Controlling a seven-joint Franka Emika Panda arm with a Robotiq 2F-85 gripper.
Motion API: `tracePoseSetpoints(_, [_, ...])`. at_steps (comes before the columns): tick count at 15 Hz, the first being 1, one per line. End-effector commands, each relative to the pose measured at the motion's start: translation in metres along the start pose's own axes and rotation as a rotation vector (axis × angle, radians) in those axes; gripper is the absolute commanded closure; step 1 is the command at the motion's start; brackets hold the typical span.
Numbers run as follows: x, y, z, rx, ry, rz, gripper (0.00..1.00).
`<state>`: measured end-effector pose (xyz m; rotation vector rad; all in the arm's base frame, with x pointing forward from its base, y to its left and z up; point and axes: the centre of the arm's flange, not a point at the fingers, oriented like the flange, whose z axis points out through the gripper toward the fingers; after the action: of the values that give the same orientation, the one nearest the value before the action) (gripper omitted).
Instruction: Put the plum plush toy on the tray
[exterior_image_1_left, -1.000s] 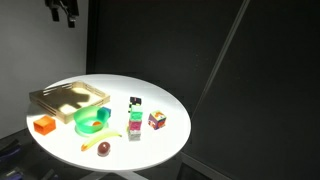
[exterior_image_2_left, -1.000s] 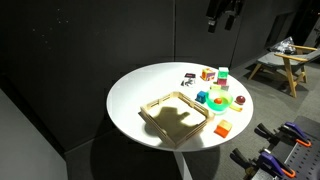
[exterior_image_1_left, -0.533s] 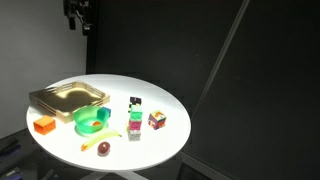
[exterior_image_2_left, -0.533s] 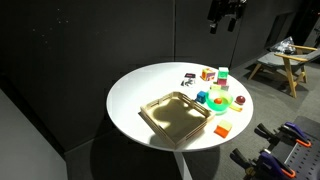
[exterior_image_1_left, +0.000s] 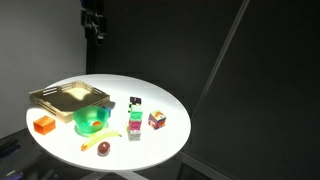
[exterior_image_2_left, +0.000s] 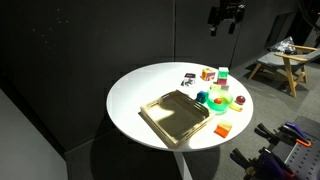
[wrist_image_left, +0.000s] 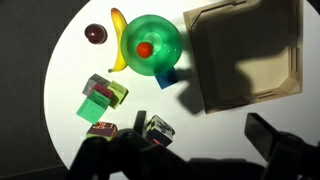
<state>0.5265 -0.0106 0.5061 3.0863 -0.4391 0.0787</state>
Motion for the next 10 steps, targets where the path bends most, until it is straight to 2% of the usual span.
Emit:
tracePoseSetpoints(1, [0.025,0.010,0.005,-0.029,-0.028,0.056,0.00])
tracePoseSetpoints(5, [0.040,0.023,0.025,-0.032,-0.050,0.083,0.00])
tracePoseSetpoints(10, [0.041,0.048,0.035,-0.050,-0.045,0.150,0.00])
